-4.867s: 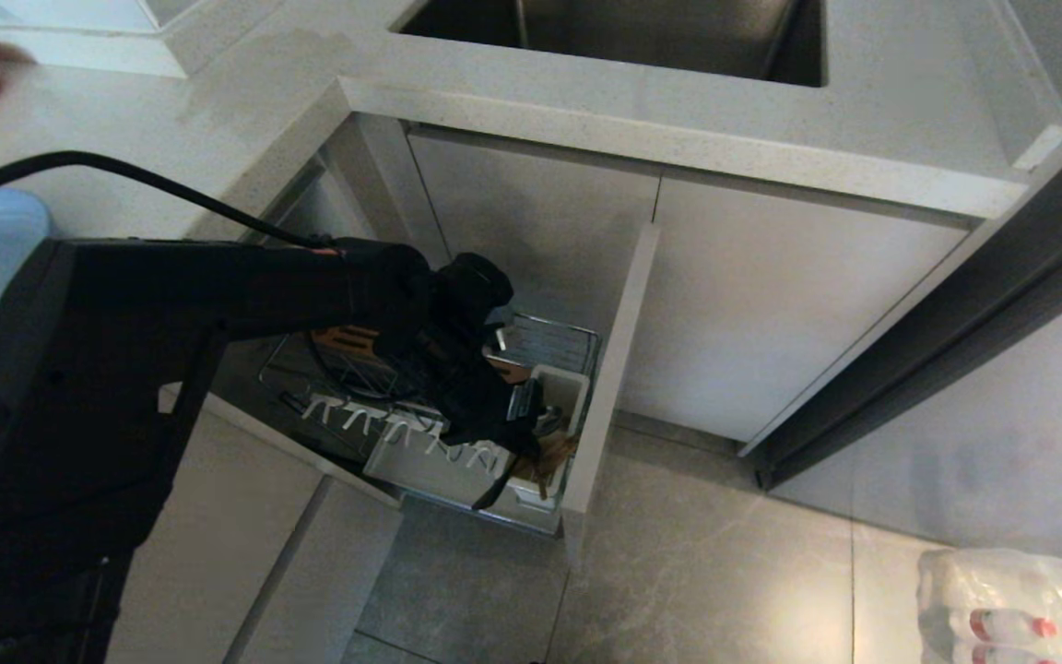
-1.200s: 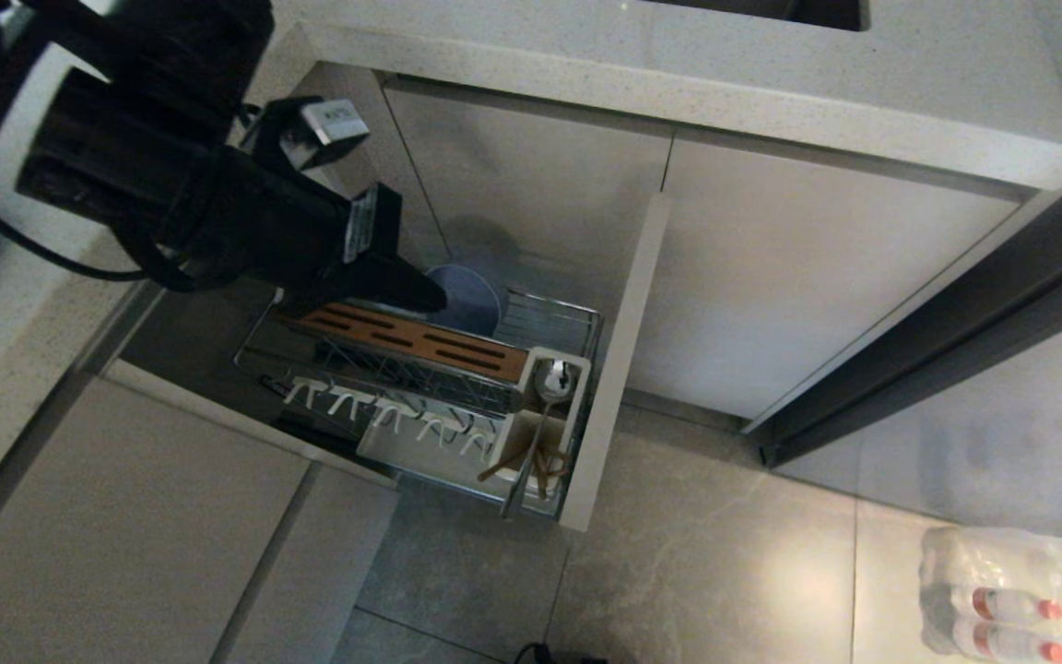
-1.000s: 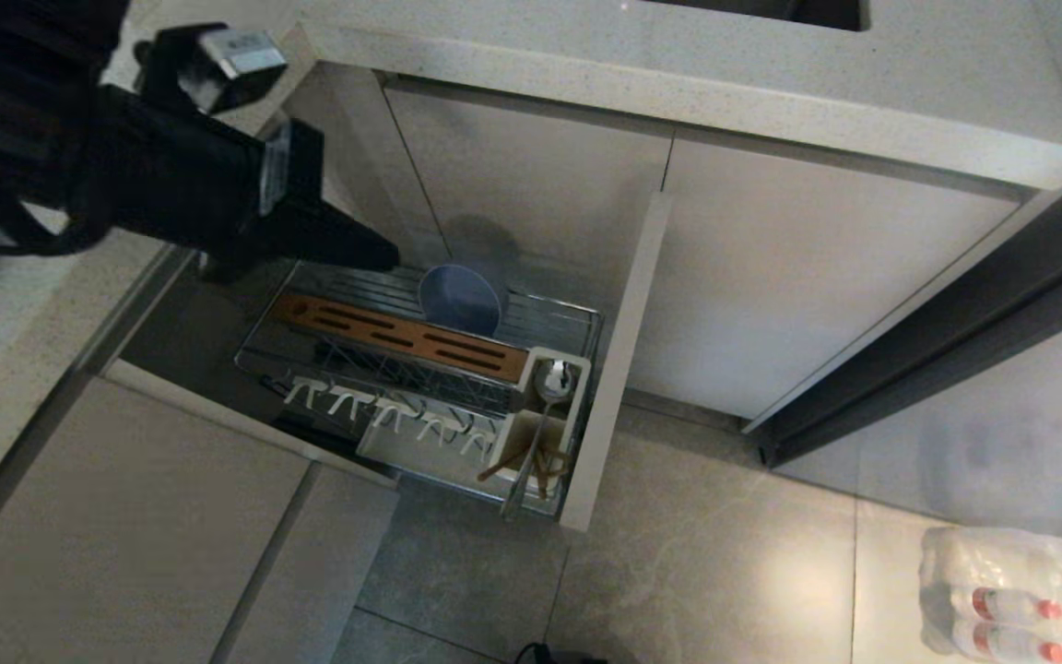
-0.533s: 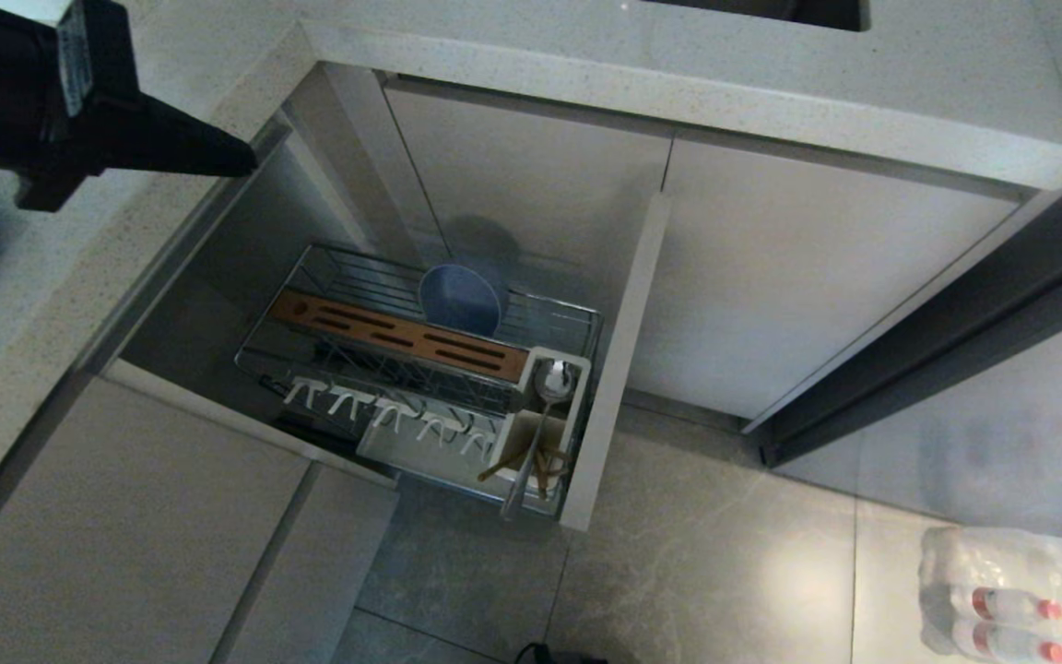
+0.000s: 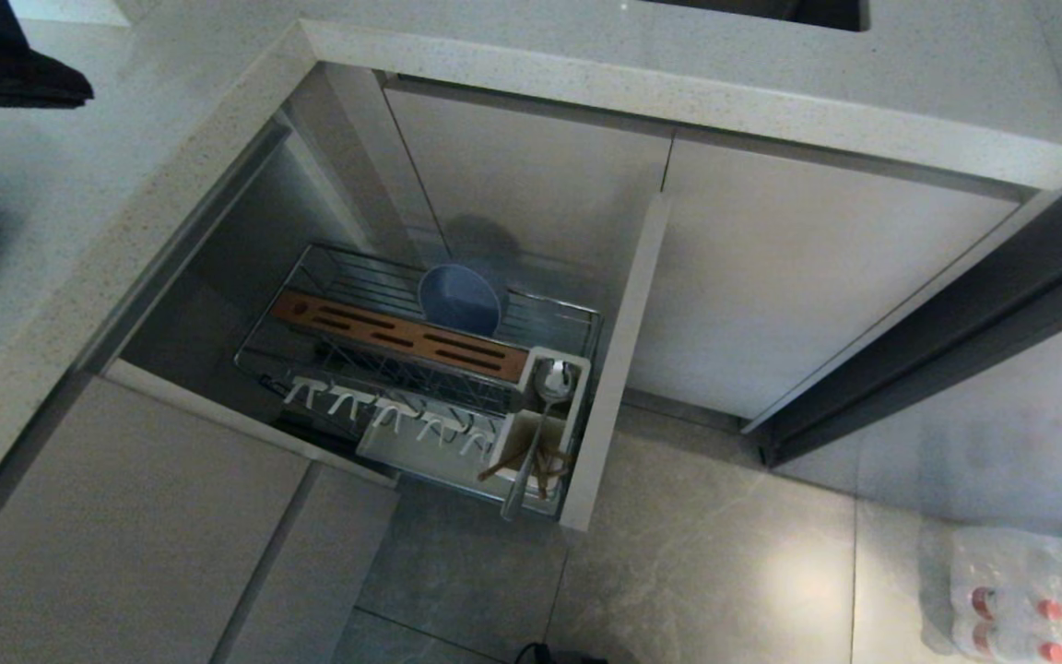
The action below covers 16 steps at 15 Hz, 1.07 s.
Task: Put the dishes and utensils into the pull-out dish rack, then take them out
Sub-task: Pick up the plate and place it in the cupboard
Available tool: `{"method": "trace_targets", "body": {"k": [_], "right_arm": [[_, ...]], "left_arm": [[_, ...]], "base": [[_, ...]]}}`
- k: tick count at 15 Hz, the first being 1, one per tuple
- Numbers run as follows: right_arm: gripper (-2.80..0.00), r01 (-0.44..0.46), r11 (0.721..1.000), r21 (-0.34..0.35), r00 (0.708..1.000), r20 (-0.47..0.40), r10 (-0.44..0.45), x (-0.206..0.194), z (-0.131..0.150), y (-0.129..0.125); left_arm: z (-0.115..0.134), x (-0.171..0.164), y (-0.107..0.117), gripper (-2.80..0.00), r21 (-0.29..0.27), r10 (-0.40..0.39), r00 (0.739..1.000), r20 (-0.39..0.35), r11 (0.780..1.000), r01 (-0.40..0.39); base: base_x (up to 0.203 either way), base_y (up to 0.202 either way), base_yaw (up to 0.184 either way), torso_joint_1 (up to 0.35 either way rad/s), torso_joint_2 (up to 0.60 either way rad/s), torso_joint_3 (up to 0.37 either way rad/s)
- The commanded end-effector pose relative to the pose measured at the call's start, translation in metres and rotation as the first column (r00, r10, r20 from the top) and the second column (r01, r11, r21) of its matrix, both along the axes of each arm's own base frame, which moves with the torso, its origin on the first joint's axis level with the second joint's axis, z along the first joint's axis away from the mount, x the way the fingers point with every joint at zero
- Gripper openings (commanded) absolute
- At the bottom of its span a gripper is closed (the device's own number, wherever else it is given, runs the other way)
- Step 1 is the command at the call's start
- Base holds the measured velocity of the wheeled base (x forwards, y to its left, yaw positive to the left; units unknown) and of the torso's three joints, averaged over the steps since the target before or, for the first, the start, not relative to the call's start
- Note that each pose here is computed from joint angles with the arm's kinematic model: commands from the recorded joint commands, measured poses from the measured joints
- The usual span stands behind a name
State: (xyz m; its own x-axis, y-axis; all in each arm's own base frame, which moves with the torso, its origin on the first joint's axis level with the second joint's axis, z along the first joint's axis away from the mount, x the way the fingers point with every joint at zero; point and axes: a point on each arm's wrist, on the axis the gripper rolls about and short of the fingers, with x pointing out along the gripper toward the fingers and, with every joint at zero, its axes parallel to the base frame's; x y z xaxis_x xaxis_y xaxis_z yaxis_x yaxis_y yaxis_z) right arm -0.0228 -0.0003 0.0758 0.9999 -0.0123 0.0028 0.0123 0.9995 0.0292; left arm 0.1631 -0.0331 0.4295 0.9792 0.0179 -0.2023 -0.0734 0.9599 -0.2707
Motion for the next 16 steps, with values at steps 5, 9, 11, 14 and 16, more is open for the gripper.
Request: {"method": "trace_targets", "body": {"k": [5,9,11,14,16], "right_arm": [[-2.80,0.000,1.000,0.000,1.000,-0.001,0.000,0.000,0.000,0.000],[-2.80,0.000,1.000,0.000,1.000,-0.001,0.000,0.000,0.000,0.000],[-2.80,0.000,1.000,0.000,1.000,-0.001,0.000,0.000,0.000,0.000],[-2.80,0.000,1.000,0.000,1.000,-0.001,0.000,0.000,0.000,0.000],[-2.80,0.000,1.000,0.000,1.000,-0.001,0.000,0.000,0.000,0.000]], "left_arm": [[0.000,0.028,0.018,-2.80,0.033,0.376,0.925,0.062,0.925,-0.378],[-0.005,0.065,0.023,-2.80,0.026,0.572,0.811,0.118,0.815,-0.579],[-0.010,0.082,0.026,-2.80,0.034,0.634,0.763,0.121,0.766,-0.642],[-0.015,0.089,0.026,-2.80,0.051,0.665,0.738,0.113,0.738,-0.673],[-0.015,0.089,0.029,-2.80,0.058,0.683,0.722,0.110,0.721,-0.690]], "base": [[0.000,0.000,0.000,0.000,0.00,0.000],[0.000,0.000,0.000,0.000,0.00,0.000],[0.000,0.000,0.000,0.000,0.00,0.000],[0.000,0.000,0.000,0.000,0.00,0.000],[0.000,0.000,0.000,0.000,0.00,0.000]]}}
